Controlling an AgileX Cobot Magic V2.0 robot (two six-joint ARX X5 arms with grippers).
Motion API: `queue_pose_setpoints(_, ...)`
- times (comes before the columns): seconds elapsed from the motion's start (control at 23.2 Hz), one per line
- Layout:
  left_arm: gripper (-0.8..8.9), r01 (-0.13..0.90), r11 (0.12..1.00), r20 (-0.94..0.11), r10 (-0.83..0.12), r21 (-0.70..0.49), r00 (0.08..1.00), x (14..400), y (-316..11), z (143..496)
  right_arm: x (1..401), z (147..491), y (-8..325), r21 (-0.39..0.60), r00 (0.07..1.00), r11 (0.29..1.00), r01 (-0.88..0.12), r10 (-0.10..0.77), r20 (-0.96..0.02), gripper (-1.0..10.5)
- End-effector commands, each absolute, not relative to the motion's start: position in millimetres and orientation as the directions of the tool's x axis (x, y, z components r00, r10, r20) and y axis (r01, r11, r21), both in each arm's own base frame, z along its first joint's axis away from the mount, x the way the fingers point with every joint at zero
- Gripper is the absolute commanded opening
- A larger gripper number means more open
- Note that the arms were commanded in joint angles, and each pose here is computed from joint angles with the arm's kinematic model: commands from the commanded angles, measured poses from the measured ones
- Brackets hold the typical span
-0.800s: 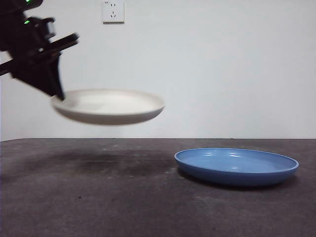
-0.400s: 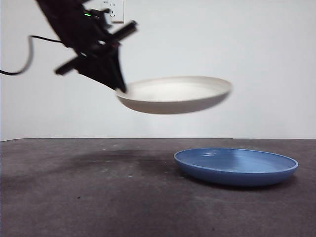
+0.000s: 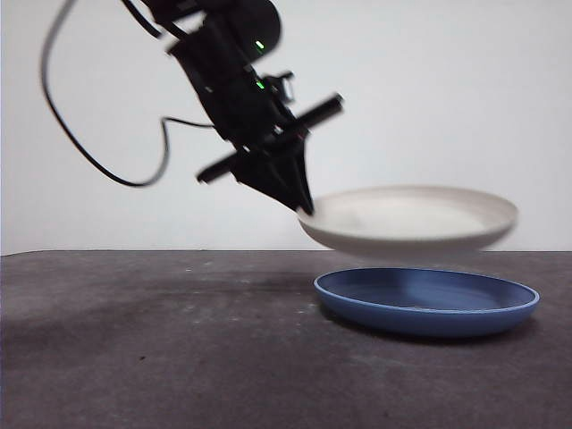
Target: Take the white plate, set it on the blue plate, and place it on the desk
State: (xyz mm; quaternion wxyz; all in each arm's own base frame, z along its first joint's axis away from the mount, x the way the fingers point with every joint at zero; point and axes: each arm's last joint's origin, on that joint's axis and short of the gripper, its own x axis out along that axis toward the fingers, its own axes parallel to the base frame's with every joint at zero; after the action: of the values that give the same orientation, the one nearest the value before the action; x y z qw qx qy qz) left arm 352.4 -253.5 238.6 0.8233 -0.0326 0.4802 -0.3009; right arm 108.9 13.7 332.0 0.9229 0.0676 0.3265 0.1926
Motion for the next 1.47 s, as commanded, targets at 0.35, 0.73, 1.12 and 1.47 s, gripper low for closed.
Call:
queue_pose_setpoints(0.35,0.10,0.462,0.827,-0.813,-0.490,-0.320,0.315,364,-285,203,108,338,14,0.256,0.719,0.916,-0.308,0.400,-0.568,4.2)
queue_pose_setpoints(0.73,1.17,0.456,0.833,-0.840,-0.467,-0.312,0.278,363,-287,191,108,338,14,0.256,0.719,0.916,-0.308,0.400,-0.568,4.2)
queue_pose_setpoints(1.12,2.90,0.513,0.810,-0.834,-0.473,-0.285,0.285,366,-290,239,108,338,14,0.256,0.719,0.916,-0.308,0.400,-0.568,4.2)
queue_pose_setpoints(1.47,2.90,0.558,0.790,-0.698,-0.549,-0.254,0.460,347,-239,356,108,338,14,0.252,0.721,0.919,-0.302,0.393,-0.571,4.2)
